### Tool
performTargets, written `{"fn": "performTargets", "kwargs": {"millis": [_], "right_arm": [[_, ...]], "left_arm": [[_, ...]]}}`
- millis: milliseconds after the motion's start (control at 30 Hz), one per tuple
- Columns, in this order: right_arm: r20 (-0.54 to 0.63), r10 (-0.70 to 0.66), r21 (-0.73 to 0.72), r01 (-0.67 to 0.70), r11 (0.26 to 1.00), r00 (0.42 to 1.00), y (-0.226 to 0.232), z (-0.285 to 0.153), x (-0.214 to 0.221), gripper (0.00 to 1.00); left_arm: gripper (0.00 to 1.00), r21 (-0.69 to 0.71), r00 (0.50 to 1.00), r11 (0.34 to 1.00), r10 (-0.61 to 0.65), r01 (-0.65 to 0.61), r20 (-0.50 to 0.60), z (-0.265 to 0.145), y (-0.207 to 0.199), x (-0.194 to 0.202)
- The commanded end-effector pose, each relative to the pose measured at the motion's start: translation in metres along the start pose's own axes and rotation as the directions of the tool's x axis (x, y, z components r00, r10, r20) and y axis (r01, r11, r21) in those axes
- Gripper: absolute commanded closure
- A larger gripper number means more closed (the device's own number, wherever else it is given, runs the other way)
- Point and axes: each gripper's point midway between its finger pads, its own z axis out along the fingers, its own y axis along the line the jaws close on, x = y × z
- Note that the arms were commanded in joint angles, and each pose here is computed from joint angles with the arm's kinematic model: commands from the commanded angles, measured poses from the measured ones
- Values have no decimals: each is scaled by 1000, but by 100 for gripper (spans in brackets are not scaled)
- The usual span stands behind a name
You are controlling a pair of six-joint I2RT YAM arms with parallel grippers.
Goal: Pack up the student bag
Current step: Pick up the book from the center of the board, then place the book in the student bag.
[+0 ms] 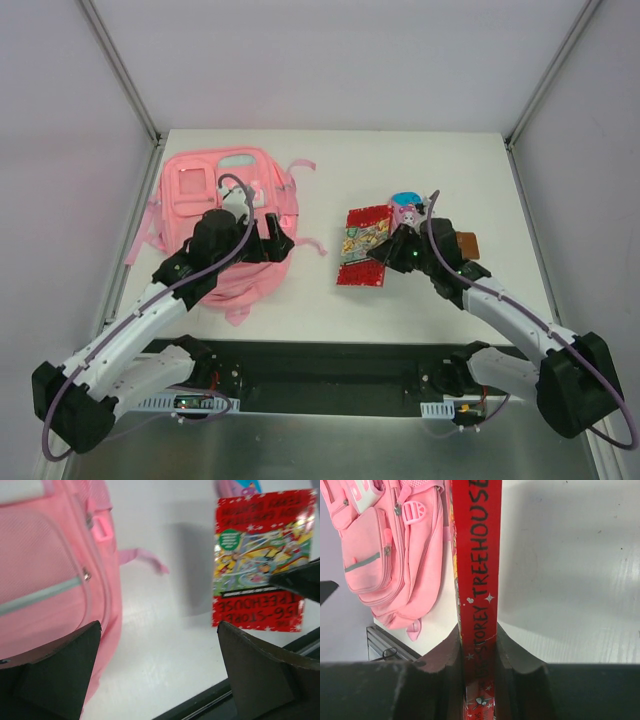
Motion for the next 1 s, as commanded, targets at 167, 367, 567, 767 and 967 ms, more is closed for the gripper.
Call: {"fn": "performTargets", "kwargs": {"millis": [167,367,567,767,967], "right_arm": [[25,-70,-122,72,990,997,43,-15,-21,99],[37,-65,-127,69,990,997,47,-16,-26,99],[28,-55,-128,59,990,998,45,-18,-22,99],[20,-45,-123,47,991,999,42,-18,-18,99],[8,-55,-138,56,989,998,47,-16,-20,99]], "left_arm": [[1,-117,953,956,248,-270,-173,-40,41,29],[3,-168,850,869,387,-466,-359,-27,64,24],[2,-173,760,774,507,-609,-407,-14,77,6],[6,-96,723,775,527,-625,-448,-4,75,20],[18,-84,687,785,479,-614,-547,14,90,48]]}}
